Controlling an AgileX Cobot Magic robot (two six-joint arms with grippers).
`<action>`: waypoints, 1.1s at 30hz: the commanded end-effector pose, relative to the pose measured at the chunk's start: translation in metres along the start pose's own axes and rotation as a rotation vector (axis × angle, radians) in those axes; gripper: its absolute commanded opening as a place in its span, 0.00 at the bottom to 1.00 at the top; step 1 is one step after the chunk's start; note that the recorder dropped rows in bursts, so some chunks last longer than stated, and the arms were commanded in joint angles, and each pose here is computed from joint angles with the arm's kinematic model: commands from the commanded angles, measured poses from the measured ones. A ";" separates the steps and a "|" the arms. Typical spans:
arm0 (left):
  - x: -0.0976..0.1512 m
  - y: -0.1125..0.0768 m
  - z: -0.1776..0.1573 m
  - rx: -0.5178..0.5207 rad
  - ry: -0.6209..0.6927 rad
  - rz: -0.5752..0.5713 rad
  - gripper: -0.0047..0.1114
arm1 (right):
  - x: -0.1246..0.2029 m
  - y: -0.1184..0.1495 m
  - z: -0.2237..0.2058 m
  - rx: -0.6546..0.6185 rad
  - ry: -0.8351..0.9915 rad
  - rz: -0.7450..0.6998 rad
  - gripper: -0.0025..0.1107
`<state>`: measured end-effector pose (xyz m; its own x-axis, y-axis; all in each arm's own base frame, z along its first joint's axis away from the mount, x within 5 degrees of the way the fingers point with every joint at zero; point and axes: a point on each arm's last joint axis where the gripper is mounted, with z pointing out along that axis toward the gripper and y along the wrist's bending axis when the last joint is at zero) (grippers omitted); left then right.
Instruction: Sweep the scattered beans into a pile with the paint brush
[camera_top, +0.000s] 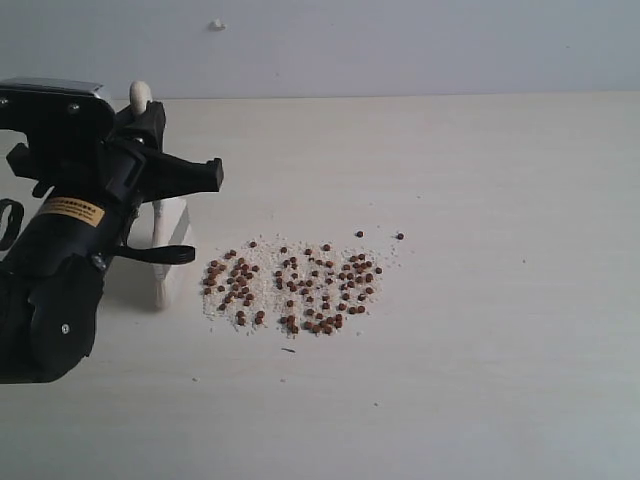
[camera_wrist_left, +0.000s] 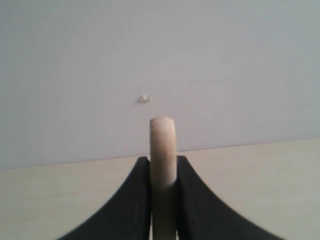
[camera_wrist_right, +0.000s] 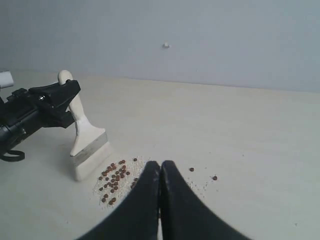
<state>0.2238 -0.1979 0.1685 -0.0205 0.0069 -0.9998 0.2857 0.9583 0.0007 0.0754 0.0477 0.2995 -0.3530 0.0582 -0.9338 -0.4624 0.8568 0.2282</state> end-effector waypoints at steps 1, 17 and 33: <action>0.005 -0.002 0.002 0.017 0.002 -0.062 0.04 | 0.001 0.000 0.000 -0.003 -0.004 -0.009 0.02; 0.005 -0.014 0.005 0.121 -0.013 -0.101 0.04 | 0.001 0.000 0.000 -0.003 -0.003 -0.007 0.02; 0.016 -0.026 0.015 0.140 0.003 -0.132 0.04 | 0.001 0.000 0.000 -0.002 -0.004 -0.010 0.02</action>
<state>0.2317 -0.2249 0.1549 -0.0496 -0.1104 -0.9927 0.4056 0.9060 -0.1210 0.0754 0.0477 0.2995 -0.3530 0.0582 -0.9338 -0.4624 0.8568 0.2282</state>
